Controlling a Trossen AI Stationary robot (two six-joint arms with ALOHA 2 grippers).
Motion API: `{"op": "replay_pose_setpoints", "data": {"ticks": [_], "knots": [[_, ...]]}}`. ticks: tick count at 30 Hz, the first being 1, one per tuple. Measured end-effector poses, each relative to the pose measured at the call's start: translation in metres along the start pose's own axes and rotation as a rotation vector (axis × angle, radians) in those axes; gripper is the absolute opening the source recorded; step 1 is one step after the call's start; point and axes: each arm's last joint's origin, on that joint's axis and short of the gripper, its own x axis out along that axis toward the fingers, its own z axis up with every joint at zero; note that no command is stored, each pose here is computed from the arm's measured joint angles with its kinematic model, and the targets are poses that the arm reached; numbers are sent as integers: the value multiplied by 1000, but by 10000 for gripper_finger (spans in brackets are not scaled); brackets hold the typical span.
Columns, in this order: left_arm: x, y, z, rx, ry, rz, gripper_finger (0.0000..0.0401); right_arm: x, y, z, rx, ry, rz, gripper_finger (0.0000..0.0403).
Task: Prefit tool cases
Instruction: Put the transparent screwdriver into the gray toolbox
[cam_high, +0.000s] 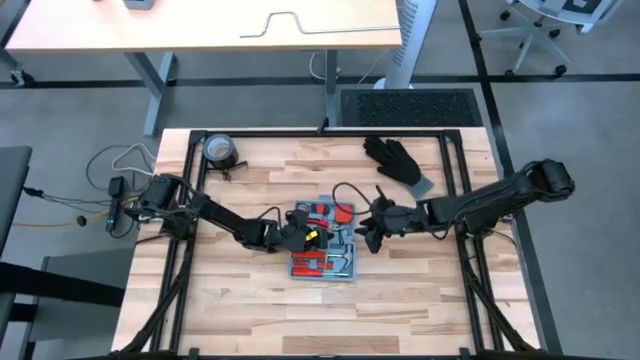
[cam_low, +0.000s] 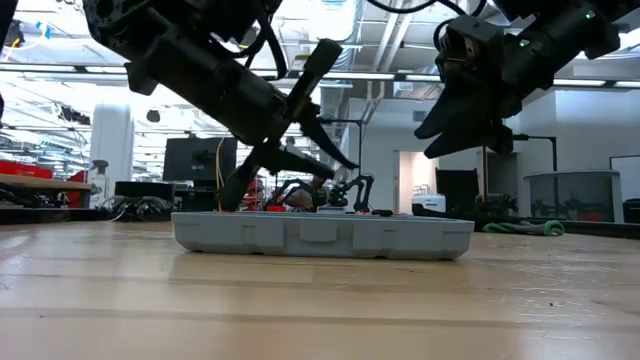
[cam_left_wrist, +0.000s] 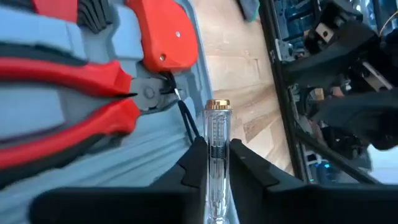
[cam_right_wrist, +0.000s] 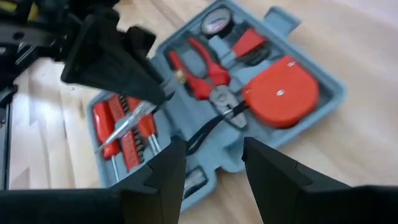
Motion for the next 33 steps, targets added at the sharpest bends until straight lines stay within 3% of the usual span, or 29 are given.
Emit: {"op": "replay_pose_setpoints", "data": {"ticks": [6, 11, 15, 18, 27, 30, 33], "knots": [[0, 0, 0, 32, 2, -1, 127, 8, 10, -5, 16, -19, 55, 169], [0, -1, 2, 62, 20, -7, 151, 10, 11, -8, 29, -12, 58, 169], [-7, -10, 8, 131, 12, -32, 145, 9, 15, -9, 37, -15, 76, 169], [-17, -19, 18, 258, 13, -20, 134, 8, 17, -11, 71, -8, 89, 169], [-74, -16, 48, 786, 171, 251, 96, 25, 37, -25, 162, 22, 165, 164], [-87, -8, 46, 846, 247, 339, 88, 40, 41, -35, 168, 93, 96, 140], [-92, -3, 37, 885, 310, 366, 79, 52, 43, -38, 171, 106, 34, 91]]}}
